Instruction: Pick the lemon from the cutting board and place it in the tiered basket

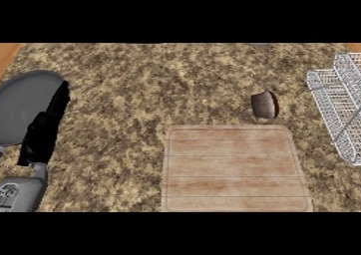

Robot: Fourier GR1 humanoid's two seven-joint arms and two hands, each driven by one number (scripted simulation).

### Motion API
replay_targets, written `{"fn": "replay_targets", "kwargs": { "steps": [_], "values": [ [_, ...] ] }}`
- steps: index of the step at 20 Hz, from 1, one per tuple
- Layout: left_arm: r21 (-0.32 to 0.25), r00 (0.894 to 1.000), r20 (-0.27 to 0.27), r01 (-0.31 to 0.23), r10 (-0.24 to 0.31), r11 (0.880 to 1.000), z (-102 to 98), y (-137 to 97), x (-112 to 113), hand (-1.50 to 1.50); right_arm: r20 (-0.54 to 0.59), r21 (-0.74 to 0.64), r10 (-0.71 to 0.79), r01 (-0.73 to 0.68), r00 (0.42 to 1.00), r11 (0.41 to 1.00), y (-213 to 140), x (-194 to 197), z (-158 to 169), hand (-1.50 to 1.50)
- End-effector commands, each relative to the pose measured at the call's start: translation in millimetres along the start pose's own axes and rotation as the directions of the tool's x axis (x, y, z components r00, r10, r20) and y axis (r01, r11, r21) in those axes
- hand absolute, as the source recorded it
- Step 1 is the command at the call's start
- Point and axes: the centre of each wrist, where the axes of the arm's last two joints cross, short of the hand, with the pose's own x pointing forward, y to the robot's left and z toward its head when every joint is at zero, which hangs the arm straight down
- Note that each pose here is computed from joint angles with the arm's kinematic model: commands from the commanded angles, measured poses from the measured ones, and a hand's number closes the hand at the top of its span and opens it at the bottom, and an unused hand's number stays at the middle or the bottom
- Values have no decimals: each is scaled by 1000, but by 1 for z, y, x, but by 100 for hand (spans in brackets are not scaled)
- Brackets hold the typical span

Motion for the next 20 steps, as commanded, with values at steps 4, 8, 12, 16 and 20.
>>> {"fn": "replay_targets", "kwargs": {
  "steps": [4, 8, 12, 16, 20],
  "values": [
    [7, 1000, -1, 3, -3, 1000, 4, 1, 2, 0, -296, 107, -152, 191, 943, 976, 48, -18, -1, -150],
    [7, 1000, -9, 9, -9, 1000, 4, 8, -3, 0, -256, 8, -307, 320, 917, 948, 38, -12, 10, -150],
    [8, 1000, -8, 14, -14, 1000, 9, 0, -14, 0, -217, -104, -420, 407, 881, 907, 29, -17, 2, -150],
    [15, 1000, -11, -2, 2, 1000, 10, 7, -8, 0, -181, -215, -483, 445, 856, 869, 6, -15, 4, -150],
    [19, 999, -33, 2, -2, 1000, 7, 5, -13, 0, -203, -281, -507, 446, 838, 850, -30, -10, 7, -150]
  ]
}}
